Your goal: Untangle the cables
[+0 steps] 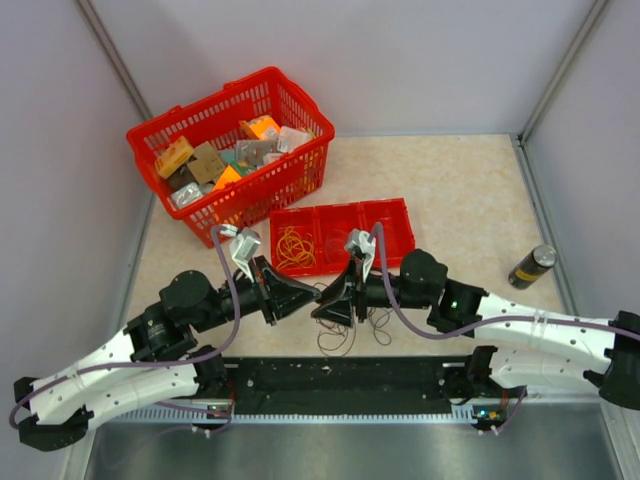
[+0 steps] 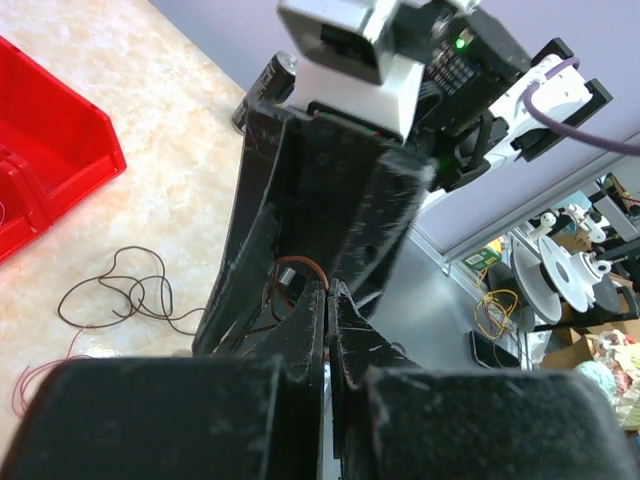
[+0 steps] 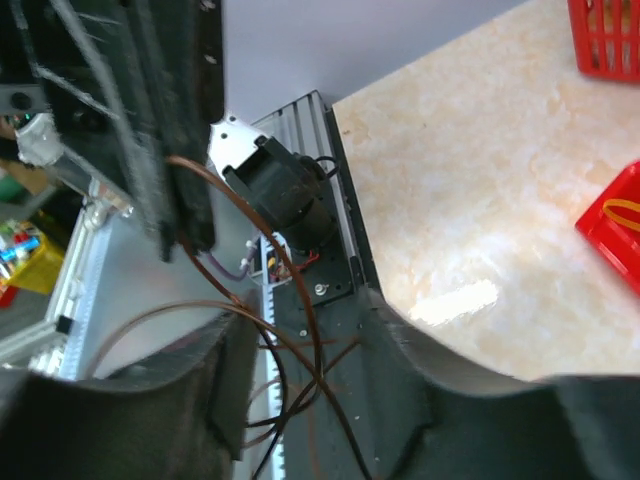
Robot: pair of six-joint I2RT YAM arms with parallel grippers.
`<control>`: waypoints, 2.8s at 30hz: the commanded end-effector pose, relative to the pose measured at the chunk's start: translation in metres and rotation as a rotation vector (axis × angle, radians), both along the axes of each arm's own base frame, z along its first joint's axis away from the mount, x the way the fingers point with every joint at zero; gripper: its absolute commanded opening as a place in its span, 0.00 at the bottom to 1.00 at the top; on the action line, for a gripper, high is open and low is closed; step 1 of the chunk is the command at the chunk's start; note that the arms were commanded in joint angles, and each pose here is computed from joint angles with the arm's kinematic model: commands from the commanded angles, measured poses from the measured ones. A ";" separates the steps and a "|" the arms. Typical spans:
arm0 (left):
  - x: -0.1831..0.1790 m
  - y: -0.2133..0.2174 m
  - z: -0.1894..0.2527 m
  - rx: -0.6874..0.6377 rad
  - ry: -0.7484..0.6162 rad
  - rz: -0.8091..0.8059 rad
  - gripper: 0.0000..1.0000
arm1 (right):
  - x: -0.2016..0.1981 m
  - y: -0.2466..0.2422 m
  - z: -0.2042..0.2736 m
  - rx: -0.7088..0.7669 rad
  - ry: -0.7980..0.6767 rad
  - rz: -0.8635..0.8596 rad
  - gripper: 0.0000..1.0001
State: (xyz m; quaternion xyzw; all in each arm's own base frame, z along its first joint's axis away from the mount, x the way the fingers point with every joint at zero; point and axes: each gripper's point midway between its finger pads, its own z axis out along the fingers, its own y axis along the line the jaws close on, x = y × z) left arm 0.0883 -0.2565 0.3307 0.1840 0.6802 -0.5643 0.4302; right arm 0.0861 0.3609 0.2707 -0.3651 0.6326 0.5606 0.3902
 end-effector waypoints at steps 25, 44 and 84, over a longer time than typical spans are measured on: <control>0.037 0.080 -0.013 0.094 0.003 0.396 0.79 | 0.223 -0.167 -0.039 -0.247 0.130 -1.030 0.00; 0.030 0.037 -0.049 0.118 0.087 0.261 0.80 | 0.308 -0.171 -0.186 -0.698 0.301 -1.052 0.01; 0.062 -0.033 -0.289 0.809 0.394 0.254 0.67 | 0.084 -0.134 -0.258 -0.776 0.307 -0.833 0.56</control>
